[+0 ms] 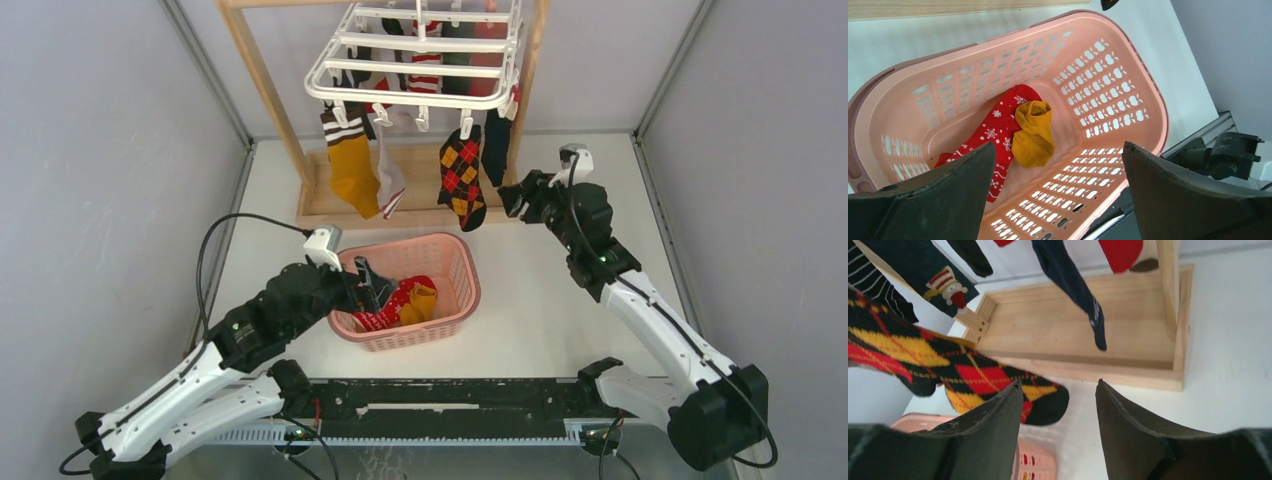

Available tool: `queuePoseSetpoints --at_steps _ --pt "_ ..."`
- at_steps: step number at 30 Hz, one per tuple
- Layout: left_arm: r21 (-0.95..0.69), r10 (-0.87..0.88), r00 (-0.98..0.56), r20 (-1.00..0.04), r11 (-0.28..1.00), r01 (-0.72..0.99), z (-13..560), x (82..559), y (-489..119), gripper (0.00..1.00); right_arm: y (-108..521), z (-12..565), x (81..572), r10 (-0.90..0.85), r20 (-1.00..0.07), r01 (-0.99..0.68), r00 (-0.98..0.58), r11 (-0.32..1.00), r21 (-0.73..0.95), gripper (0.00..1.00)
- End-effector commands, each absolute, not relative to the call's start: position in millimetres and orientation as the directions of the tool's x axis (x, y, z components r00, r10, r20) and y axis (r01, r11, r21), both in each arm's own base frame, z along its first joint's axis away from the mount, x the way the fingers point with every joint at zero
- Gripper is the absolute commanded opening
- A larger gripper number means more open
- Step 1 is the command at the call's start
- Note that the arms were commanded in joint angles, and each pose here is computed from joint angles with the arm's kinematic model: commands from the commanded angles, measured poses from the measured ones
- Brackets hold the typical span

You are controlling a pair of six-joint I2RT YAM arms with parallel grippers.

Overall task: Remove the socks clipped to the hanger
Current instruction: Adjust the hanger on the clothesline.

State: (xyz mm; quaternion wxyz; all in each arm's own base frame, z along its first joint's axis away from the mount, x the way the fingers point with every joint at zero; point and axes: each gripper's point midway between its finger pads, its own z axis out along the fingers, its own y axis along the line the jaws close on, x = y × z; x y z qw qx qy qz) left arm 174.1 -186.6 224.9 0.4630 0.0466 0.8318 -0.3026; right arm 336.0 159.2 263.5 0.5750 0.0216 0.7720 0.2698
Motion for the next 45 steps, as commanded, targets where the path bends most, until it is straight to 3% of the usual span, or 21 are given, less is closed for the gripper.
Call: queuePoseSetpoints --at_steps 1,9,22,24,31,34,45 --pt "-0.496 -0.256 -0.512 -0.82 0.764 0.413 262.1 171.2 -189.4 1.0 165.4 317.7 366.7 0.329 -0.932 -0.378 -0.154 0.852 0.363 0.62" --pt "-0.495 -0.256 -0.51 -0.821 0.766 0.411 265.9 168.4 -185.1 1.0 173.9 294.1 412.3 0.262 -0.949 -0.362 -0.173 0.88 0.309 0.62" --pt "-0.486 -0.24 -0.522 -0.819 0.773 0.407 262.2 168.3 -185.9 1.0 172.6 276.2 445.4 0.213 -0.97 -0.341 -0.117 0.909 0.24 0.61" --pt "-0.485 -0.238 -0.524 -0.818 0.776 0.404 260.7 168.2 -185.4 1.0 174.3 275.0 448.4 0.21 -0.972 -0.347 -0.107 0.908 0.235 0.56" --pt "-0.48 -0.233 -0.527 -0.818 0.78 0.401 260.4 168.4 -184.8 1.0 180.7 270.4 450.1 0.23 -0.967 -0.371 -0.107 0.893 0.253 0.21" --pt "-0.477 -0.228 -0.53 -0.817 0.783 0.398 258.3 168.9 -185.3 1.0 182.1 271.4 447.2 0.233 -0.966 -0.379 -0.111 0.889 0.258 0.11" --pt "-0.475 -0.225 -0.542 -0.81 0.793 0.381 247.8 171.1 -186.3 1.0 174.6 298.5 407.8 0.273 -0.961 -0.382 -0.045 0.884 0.269 0.08"
